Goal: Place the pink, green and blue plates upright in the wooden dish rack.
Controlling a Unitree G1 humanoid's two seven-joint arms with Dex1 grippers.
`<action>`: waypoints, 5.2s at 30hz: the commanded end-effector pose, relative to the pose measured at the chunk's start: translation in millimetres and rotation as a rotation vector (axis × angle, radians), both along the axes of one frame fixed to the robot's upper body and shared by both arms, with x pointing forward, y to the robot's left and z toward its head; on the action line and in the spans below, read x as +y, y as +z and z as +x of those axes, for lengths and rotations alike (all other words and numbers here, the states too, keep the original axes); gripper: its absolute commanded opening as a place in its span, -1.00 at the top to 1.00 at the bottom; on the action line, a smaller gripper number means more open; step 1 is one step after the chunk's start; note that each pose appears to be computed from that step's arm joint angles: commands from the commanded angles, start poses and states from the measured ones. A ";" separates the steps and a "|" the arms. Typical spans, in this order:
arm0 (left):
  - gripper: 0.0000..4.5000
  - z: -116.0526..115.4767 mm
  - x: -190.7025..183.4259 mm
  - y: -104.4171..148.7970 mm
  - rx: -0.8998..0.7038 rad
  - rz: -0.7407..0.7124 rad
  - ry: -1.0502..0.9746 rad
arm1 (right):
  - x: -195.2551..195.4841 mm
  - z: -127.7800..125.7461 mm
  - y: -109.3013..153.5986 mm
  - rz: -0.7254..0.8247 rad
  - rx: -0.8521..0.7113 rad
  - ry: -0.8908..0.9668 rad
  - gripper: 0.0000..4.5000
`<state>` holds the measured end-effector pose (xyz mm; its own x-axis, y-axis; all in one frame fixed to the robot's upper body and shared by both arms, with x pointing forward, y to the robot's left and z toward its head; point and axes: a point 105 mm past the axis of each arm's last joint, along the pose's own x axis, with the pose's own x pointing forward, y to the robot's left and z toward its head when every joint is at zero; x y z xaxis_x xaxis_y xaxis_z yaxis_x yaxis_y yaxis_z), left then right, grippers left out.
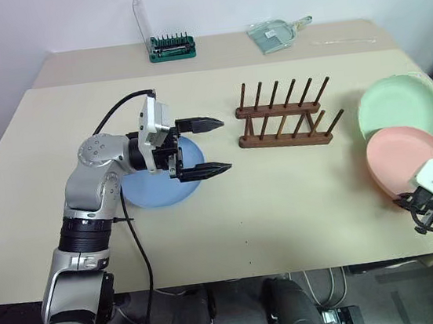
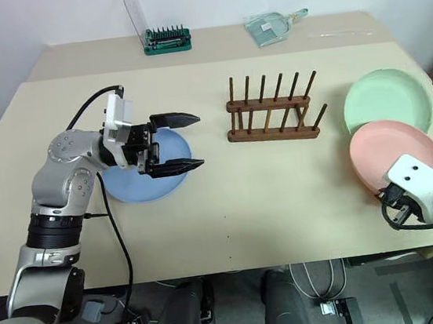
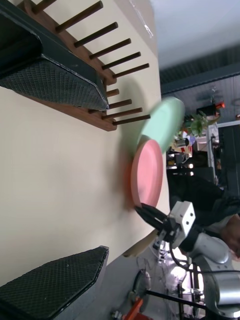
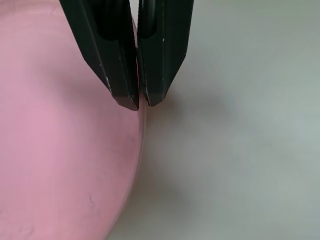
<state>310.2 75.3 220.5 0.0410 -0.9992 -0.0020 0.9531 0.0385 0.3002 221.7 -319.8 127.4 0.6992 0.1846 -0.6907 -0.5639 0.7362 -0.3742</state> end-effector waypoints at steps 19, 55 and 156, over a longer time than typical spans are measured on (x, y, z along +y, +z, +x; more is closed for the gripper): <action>-1.00 1.9 -0.8 20.3 -0.037 -0.071 0.013 | 20.0 60.6 237.8 1.267 -0.705 0.245 0.98; -1.00 -11.1 9.0 16.1 -0.030 -0.056 0.083 | 32.8 122.3 136.4 1.375 -0.261 0.214 0.71; -1.00 -11.7 -6.8 17.2 -0.025 -0.110 0.108 | 113.1 97.8 185.5 1.615 -0.510 0.314 0.99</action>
<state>303.7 69.4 227.9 0.1614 -0.9826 0.0919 0.9495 0.1800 0.2571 328.0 -208.5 301.3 0.6125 0.5704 0.5473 -0.7891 0.4002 0.4660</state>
